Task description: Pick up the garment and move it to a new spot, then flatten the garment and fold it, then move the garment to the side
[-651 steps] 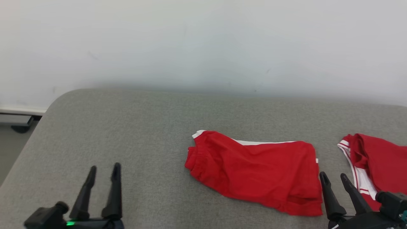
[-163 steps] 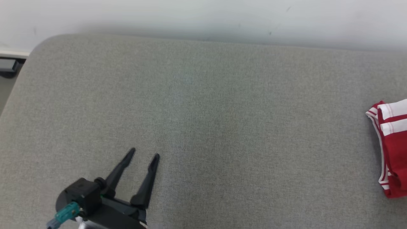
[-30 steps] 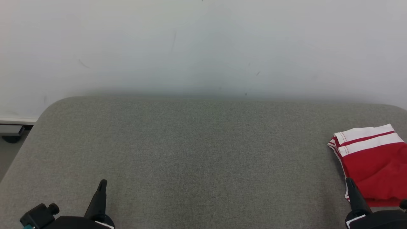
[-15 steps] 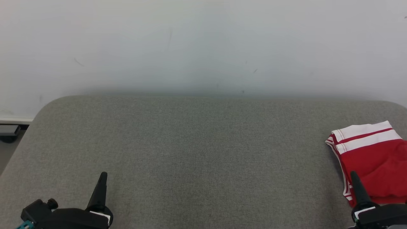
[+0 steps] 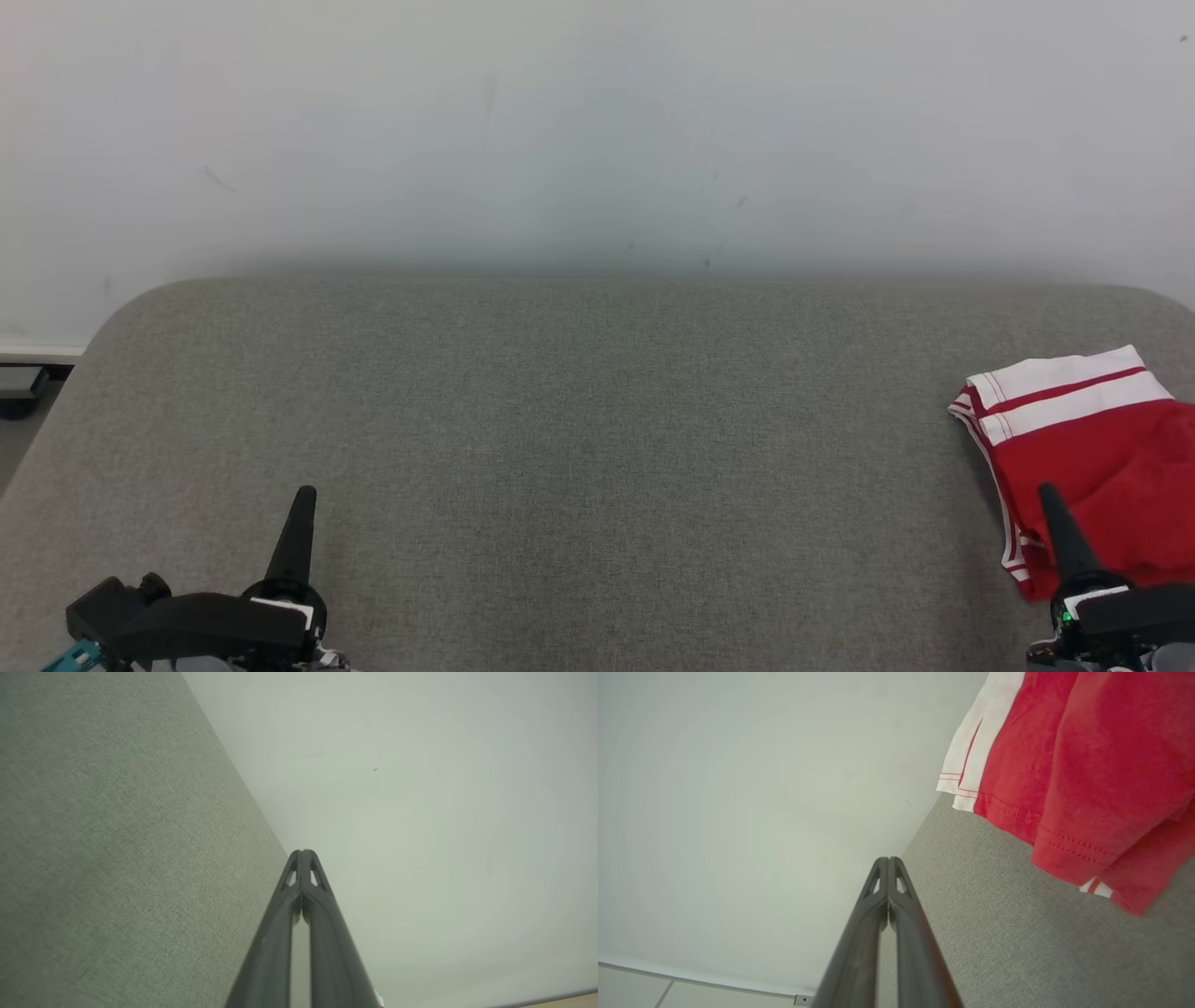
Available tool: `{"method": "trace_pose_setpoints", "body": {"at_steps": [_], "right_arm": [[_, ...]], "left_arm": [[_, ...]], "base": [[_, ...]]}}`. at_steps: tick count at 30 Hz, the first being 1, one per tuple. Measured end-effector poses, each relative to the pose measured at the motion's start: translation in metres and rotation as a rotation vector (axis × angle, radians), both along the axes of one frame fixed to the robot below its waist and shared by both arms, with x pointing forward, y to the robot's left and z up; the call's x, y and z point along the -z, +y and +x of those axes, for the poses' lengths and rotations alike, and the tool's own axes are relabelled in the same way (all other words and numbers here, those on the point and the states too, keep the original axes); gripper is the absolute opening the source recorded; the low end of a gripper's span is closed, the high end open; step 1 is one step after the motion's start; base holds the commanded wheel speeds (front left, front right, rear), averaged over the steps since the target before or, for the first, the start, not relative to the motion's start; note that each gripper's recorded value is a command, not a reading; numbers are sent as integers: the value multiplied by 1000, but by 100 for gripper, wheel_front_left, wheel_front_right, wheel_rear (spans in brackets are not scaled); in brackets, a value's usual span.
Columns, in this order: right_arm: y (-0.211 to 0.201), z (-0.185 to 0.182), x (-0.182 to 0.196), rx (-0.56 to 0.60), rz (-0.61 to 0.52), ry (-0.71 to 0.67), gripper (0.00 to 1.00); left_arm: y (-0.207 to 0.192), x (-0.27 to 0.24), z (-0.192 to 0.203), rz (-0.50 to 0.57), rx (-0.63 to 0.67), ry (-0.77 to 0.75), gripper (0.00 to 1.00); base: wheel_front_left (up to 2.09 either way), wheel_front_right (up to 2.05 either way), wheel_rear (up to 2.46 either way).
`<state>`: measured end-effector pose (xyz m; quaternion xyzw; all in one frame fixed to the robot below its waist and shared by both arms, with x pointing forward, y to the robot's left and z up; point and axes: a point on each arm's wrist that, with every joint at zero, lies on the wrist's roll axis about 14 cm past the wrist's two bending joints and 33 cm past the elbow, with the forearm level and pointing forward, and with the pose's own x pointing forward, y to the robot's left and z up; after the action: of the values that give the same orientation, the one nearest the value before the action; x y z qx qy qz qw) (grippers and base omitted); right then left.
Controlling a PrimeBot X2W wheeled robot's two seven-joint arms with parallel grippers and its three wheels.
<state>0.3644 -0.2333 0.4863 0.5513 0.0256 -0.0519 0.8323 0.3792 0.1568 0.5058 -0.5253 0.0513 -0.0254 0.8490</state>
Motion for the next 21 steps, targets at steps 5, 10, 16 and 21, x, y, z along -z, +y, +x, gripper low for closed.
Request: {"method": "trace_pose_setpoints", "body": {"at_steps": [5,10,16,21], "right_arm": [[-3,2,-1,9,43,-8,0],[-5,3,-2,15,75,-16,0],[-8,6,-6,23,124,-33,0],[-11,6,-6,31,159,-37,0]], "left_arm": [[-3,0,4,-51,3,4,0],[-4,1,7,-83,1,7,0],[-7,-1,12,-141,2,2,0],[-9,-2,16,-181,2,1,0]], "base": [[0,0,0],[0,0,0],[0,0,0],[0,0,0]]}}
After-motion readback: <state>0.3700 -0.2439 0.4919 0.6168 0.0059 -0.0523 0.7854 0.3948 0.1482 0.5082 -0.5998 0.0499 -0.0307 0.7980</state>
